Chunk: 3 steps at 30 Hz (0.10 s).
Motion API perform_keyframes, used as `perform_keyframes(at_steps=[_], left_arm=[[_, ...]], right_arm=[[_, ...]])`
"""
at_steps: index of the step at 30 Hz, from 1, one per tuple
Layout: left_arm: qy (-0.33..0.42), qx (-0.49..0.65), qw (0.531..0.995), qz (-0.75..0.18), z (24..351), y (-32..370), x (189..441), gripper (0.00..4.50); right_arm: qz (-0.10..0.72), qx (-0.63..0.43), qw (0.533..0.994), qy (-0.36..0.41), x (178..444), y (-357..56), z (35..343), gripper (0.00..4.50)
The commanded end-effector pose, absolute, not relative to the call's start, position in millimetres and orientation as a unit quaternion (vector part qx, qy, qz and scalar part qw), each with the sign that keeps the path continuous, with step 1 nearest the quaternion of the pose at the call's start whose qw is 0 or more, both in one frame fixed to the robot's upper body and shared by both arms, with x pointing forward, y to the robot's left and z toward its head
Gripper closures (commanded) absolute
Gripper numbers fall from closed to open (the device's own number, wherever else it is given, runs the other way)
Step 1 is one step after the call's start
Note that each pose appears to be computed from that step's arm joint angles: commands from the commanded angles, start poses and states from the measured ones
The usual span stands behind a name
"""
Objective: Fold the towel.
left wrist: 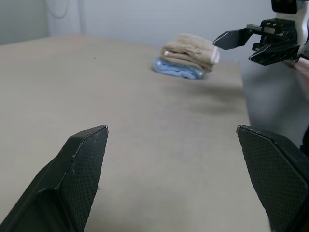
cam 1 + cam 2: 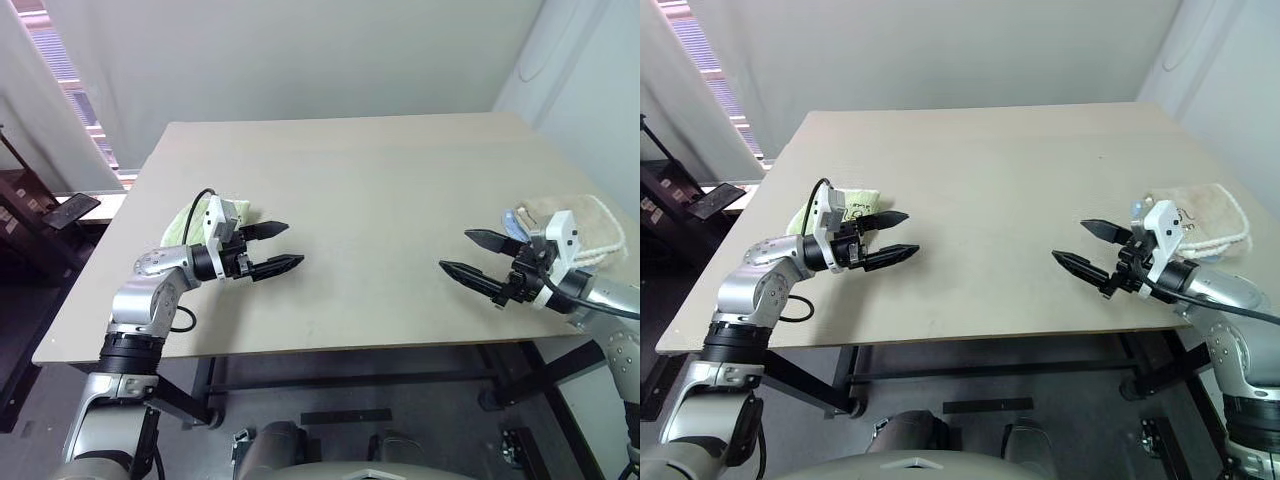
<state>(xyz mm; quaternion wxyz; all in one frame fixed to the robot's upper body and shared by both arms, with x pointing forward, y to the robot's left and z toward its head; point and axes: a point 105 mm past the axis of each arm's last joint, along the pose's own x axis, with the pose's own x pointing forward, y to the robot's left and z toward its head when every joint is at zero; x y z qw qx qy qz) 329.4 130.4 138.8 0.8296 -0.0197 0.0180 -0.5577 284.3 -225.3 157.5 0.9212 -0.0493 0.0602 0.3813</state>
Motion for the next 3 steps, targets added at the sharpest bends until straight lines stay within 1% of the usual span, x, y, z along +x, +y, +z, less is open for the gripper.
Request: perform_keyframes(at_steps=[1,3], left_arm=[[-0.002,0.003,0.831,-0.556,152.2,138.5,330.7,0.00],[-0.003,0.010,0.831,-0.556,153.6,140.1,331.7,0.00]], right_arm=[[0.380,-0.059,0.922,0.046,286.3,-226.5,164.2,0.04],[0.382,-0.051,0.922,0.043,287.6,-224.7,165.4,0.04]])
